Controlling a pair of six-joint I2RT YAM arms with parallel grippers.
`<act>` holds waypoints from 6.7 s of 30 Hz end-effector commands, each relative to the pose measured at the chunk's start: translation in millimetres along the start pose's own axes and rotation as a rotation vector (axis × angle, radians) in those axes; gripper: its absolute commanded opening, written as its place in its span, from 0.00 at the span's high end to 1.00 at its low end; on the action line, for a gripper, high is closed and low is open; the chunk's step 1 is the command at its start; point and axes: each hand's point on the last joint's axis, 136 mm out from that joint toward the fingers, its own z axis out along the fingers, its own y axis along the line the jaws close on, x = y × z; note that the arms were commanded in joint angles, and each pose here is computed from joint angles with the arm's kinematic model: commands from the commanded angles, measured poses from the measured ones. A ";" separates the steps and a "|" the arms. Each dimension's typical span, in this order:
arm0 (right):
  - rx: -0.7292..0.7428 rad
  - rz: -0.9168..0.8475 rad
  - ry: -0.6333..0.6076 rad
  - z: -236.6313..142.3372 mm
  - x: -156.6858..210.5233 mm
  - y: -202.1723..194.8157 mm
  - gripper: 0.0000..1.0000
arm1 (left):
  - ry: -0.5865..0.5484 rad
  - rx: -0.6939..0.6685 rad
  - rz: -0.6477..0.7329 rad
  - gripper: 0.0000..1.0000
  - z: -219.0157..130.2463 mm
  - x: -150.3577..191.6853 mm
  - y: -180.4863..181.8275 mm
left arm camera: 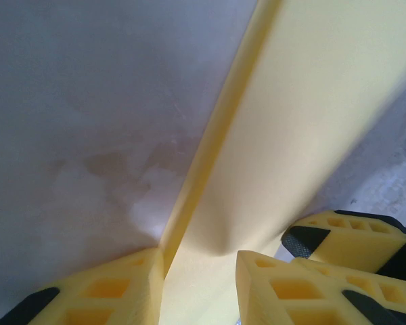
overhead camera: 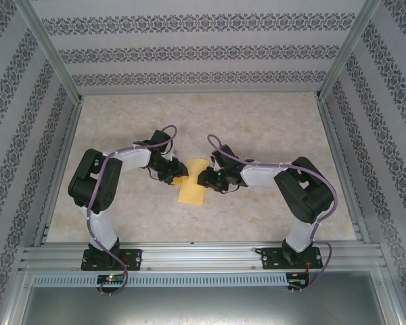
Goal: Fold a paper plane with a square sheet of paper (pick it up from the middle)
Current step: Fold the triangle a second time at the center of the table.
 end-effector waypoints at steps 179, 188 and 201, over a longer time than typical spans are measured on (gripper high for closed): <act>0.164 -0.504 -0.025 -2.3 -19.6 -3.3 0.96 | -0.030 -0.285 0.046 0.86 7.2 58.1 23.3; 0.159 -0.506 -0.021 -6.5 -16.3 -4.5 0.96 | -0.034 -0.280 0.036 0.86 7.9 58.2 23.0; 0.153 -0.515 -0.016 -7.5 -15.7 -2.6 0.96 | -0.024 -0.289 0.028 0.86 10.4 59.1 26.1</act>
